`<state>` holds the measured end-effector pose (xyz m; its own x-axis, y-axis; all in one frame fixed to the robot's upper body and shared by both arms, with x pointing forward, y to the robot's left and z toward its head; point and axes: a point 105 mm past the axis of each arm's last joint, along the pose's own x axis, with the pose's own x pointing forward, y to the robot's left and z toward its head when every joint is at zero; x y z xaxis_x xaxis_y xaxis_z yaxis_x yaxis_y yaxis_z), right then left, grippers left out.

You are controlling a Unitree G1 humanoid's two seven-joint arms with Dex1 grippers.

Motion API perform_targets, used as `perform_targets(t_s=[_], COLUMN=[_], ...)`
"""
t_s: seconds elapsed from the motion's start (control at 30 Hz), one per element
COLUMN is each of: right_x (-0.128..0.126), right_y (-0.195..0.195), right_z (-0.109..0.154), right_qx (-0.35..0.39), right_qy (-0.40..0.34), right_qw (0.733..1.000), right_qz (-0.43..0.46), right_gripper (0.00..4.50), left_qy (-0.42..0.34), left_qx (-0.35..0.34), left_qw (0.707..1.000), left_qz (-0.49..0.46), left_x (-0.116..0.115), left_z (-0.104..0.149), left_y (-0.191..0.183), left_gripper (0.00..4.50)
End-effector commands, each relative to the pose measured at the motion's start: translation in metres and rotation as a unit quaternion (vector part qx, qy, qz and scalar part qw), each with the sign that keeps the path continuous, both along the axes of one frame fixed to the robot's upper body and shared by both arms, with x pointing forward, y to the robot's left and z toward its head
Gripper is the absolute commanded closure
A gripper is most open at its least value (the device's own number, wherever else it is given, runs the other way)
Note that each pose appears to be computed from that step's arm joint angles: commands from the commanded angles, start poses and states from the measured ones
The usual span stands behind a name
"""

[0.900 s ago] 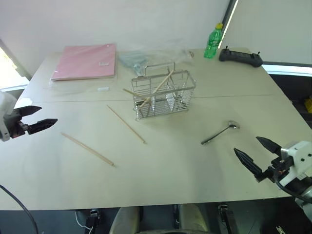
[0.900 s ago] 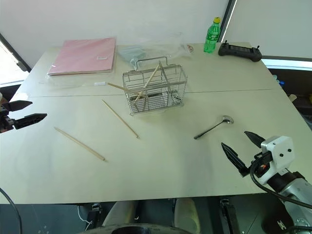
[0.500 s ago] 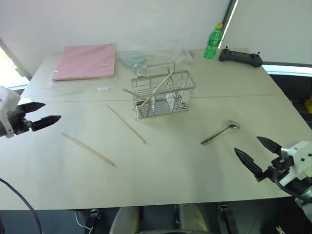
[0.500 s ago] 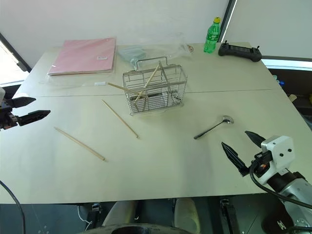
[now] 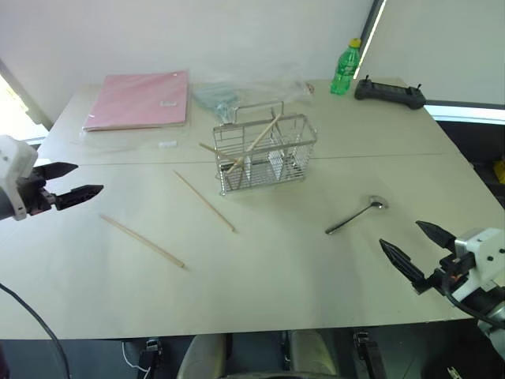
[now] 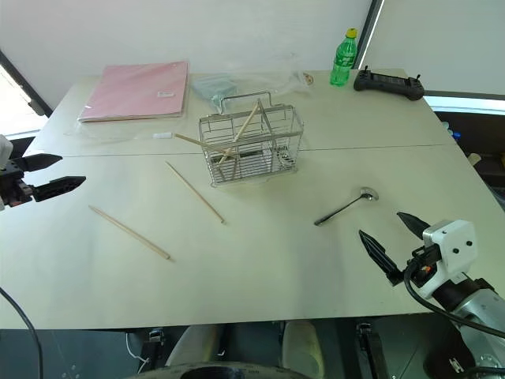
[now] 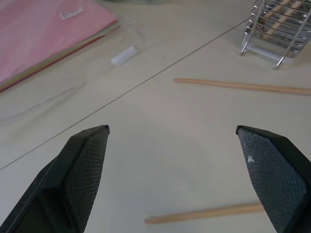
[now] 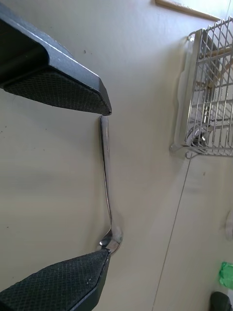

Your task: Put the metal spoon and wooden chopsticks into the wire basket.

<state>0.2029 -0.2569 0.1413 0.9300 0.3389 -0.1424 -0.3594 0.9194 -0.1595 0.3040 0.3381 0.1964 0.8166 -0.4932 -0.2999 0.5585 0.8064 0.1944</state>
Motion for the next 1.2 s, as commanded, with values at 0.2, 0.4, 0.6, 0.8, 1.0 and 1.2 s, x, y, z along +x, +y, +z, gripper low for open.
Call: perform_targets(t_s=[0.2, 0.4, 0.6, 0.8, 1.0, 1.2], right_x=[0.003, 0.012, 0.04, 0.068, 0.08, 0.104], right_y=[-0.003, -0.014, -0.037, -0.051, -0.031, -0.012], right_z=[0.015, 0.014, 0.015, 0.004, -0.002, 0.016], right_qx=[-0.021, -0.058, -0.148, -0.375, -0.45, -0.45], right_qy=[-0.022, -0.012, -0.011, 0.003, 0.017, 0.064], right_qw=[1.0, 0.998, 0.989, 0.925, 0.866, 0.826], right_qz=[-0.003, -0.006, -0.004, 0.069, 0.218, 0.332], right_gripper=[0.0, 0.0, 0.0, 0.0, 0.0, 0.0], left_qy=[-0.009, 0.016, 0.018, -0.005, -0.005, -0.014], left_qx=[-0.035, -0.042, -0.066, -0.081, -0.081, -0.088], left_qw=[0.987, 0.953, 0.936, 0.932, 0.929, 0.929], left_qz=[-0.155, -0.299, -0.345, -0.352, -0.361, -0.359], left_x=[-0.011, -0.034, -0.03, -0.025, -0.032, -0.034], left_z=[0.017, 0.012, 0.009, 0.015, 0.014, 0.021], left_y=[-0.089, -0.164, -0.203, -0.218, -0.222, -0.223], left_gripper=[0.08, 0.08, 0.08, 0.08, 0.08, 0.08])
